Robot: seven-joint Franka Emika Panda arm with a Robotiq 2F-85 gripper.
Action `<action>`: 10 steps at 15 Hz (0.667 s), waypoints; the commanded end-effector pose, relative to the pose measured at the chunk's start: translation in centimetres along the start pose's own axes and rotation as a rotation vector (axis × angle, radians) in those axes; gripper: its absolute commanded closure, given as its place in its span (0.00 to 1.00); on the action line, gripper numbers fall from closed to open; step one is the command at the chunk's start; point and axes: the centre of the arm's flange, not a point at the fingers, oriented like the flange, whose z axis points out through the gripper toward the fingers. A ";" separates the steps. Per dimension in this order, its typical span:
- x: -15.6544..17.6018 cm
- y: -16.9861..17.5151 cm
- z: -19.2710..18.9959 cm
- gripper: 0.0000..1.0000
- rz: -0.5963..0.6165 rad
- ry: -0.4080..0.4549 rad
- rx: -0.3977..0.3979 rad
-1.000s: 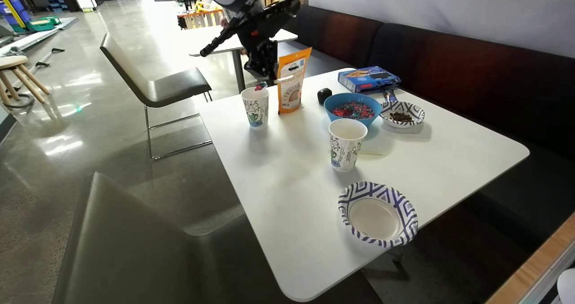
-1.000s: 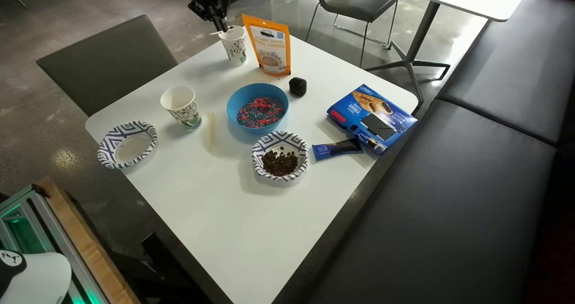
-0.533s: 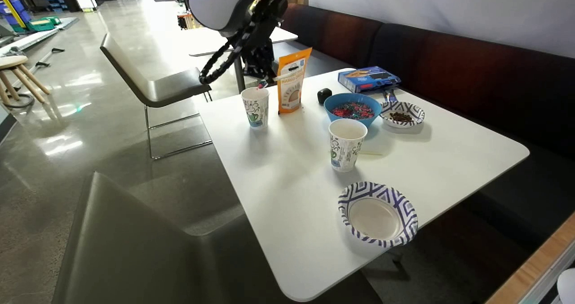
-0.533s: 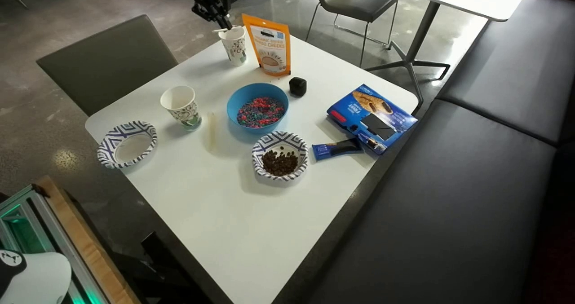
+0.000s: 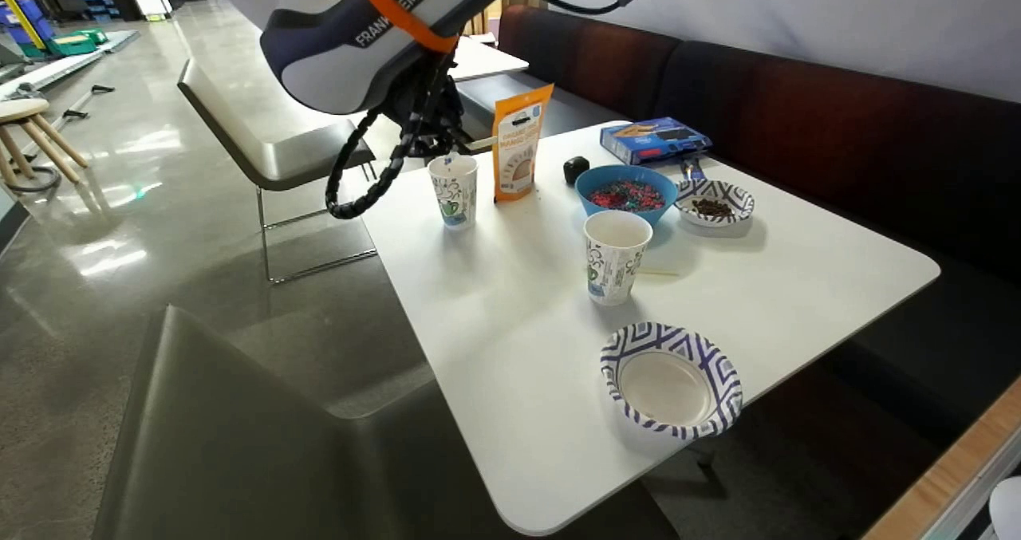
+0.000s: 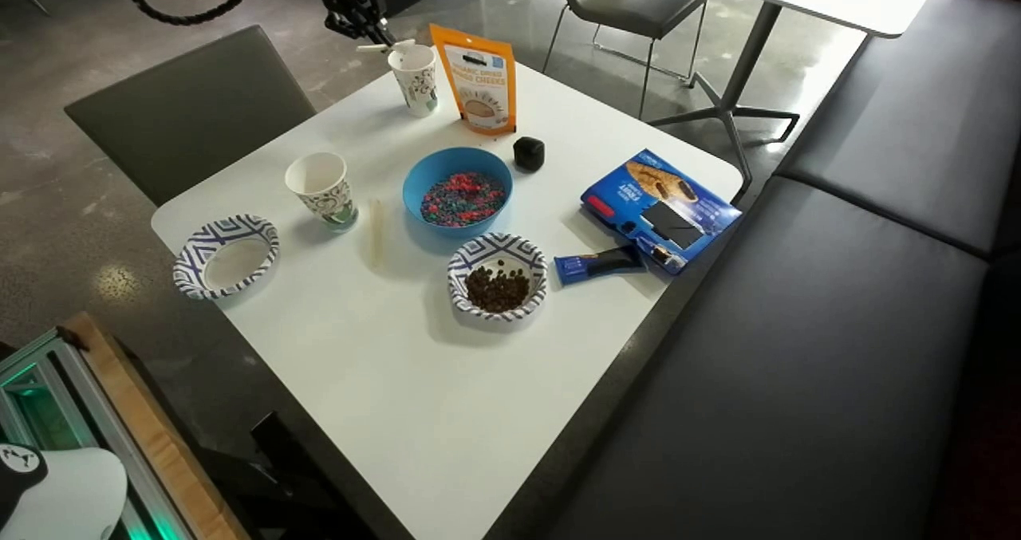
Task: Put some of the contents of the blue bowl into the paper cup next to the orange packet using the plastic spoon
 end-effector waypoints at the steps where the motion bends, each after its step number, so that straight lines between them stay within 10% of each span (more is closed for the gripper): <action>1: 1.9 -0.7 -0.5 0.96 0.042 -0.034 -0.106; 5: 1.7 -0.3 -0.7 0.96 0.080 -0.046 -0.146; 10: -3.9 4.7 -1.5 0.96 0.121 -0.039 0.068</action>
